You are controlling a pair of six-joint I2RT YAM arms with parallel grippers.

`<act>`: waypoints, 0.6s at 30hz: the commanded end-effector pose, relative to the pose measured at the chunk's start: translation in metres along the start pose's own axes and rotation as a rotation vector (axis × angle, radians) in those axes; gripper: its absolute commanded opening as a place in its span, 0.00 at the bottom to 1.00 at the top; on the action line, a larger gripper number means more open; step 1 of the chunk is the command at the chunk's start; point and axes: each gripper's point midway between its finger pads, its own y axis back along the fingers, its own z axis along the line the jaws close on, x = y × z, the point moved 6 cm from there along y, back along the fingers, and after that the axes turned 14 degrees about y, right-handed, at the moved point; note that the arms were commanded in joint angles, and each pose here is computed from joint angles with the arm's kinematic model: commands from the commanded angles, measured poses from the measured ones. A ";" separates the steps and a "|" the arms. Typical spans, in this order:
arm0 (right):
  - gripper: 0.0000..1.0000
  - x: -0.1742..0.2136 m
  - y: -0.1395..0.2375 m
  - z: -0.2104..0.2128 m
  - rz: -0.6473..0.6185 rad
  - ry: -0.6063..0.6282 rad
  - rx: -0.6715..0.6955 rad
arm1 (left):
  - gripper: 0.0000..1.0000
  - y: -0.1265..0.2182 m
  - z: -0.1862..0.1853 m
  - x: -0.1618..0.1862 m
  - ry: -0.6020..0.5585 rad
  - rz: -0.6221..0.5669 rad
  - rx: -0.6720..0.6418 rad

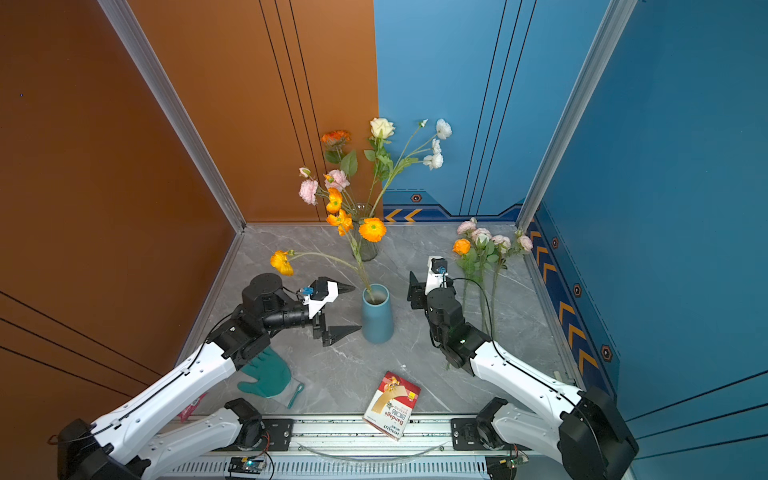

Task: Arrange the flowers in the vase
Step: 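Move the right gripper to the loose roses and grasp an orange rose stem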

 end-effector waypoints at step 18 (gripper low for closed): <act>0.54 0.123 -0.063 -0.115 0.794 -0.232 0.194 | 0.98 -0.018 -0.014 0.016 -0.012 0.044 0.078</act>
